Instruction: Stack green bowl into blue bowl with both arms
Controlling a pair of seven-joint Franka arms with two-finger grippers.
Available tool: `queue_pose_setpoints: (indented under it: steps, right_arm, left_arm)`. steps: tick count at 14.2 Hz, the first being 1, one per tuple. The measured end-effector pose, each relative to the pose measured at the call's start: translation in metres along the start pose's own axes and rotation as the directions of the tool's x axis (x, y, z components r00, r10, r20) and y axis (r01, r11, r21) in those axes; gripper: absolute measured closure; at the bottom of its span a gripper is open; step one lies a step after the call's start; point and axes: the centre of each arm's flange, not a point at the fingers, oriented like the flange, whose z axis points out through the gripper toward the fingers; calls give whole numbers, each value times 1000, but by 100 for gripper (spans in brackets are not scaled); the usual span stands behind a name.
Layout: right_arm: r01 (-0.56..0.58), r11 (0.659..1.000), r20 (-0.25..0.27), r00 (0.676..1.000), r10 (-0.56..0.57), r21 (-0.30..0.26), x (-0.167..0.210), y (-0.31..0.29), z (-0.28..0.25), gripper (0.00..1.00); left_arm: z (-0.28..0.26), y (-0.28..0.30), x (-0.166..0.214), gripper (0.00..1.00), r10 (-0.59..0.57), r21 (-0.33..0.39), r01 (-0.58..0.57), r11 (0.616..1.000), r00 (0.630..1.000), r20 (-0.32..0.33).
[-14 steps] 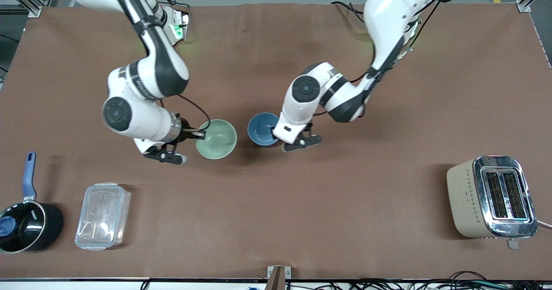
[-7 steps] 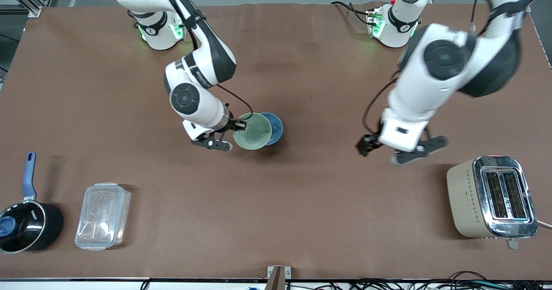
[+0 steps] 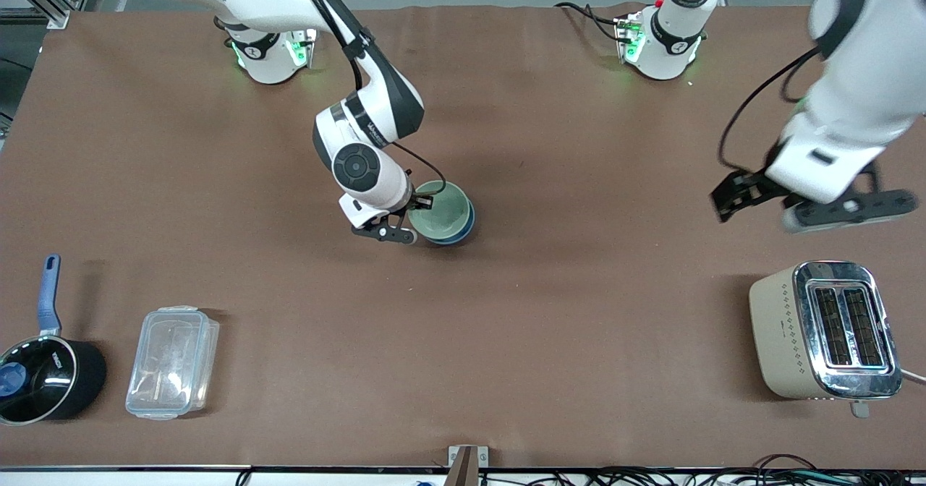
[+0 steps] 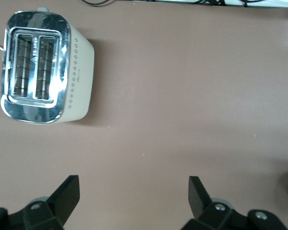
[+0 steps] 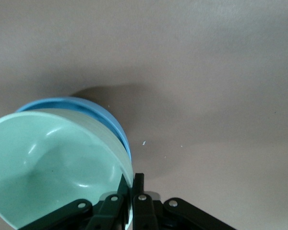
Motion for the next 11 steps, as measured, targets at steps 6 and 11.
queue_pose_setpoints:
  steps: [6,11]
  right_arm:
    - [-27,1000,-16,1000,27,2,13,11,-6,55]
    - [-95,994,-72,992,99,57,58,68,-92,4]
  left_arm:
    - [-19,-44,-35,0,49,5,-49,999,998,36]
    - [-22,-50,-49,0,53,11,-53,999,998,43]
